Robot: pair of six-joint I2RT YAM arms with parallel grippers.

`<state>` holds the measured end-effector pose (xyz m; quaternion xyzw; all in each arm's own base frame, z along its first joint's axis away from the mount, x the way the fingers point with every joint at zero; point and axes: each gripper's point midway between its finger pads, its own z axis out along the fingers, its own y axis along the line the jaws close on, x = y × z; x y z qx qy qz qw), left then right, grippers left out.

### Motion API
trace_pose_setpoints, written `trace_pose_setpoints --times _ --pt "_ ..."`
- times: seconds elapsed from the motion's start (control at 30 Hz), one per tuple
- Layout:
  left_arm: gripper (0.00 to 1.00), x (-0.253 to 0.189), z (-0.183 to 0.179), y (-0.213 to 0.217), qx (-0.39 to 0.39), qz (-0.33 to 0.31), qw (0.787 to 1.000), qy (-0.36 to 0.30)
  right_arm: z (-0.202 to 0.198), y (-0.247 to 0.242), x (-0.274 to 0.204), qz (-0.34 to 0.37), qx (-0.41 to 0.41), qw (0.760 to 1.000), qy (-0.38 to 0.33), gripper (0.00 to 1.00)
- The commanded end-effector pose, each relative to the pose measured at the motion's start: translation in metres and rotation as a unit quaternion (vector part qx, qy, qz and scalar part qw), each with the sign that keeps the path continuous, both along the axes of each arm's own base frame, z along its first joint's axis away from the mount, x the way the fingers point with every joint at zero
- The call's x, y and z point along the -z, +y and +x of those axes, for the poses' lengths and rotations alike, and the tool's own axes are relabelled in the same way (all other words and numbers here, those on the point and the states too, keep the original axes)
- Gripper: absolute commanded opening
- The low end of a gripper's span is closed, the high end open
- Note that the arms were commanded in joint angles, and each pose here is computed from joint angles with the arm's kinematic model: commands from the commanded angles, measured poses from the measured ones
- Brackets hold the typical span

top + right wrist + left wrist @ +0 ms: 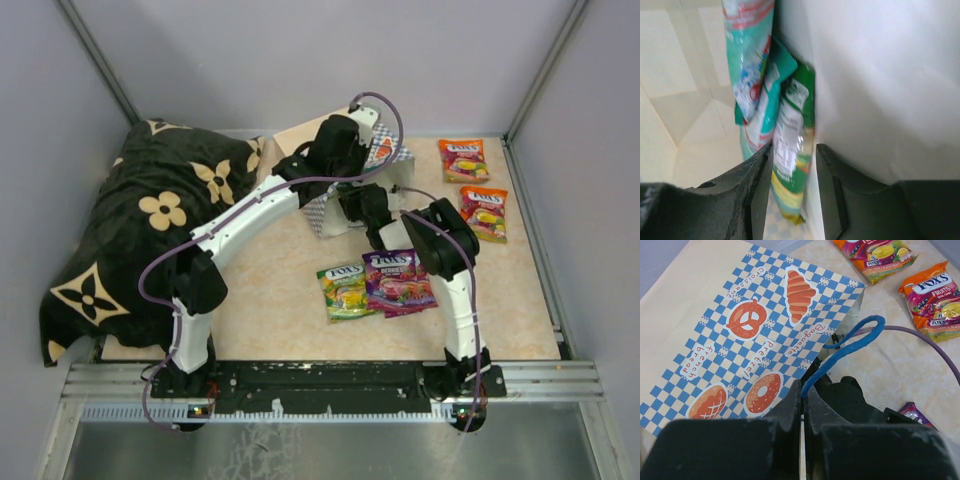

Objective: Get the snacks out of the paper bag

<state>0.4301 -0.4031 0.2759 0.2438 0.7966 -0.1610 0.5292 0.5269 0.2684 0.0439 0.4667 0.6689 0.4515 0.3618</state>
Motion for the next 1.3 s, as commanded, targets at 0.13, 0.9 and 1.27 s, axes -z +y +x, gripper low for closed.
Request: trace_pose_setpoints --times 0.13,0.9,1.27 --pt "0.00 -0.021 -0.004 -0.010 0.009 -0.024 1.000 -0.018 -0.050 0.020 0.004 -0.003 -0.055 0.994 0.094 0.46" --pt "0.00 -0.018 0.000 0.000 -0.012 0.002 1.000 -0.024 -0.009 0.068 -0.028 0.002 -0.129 0.991 0.022 0.00" --pt "0.00 0.002 0.032 0.046 -0.078 0.025 0.996 -0.038 -0.102 0.000 -0.086 -0.087 -0.225 0.970 -0.002 0.00"
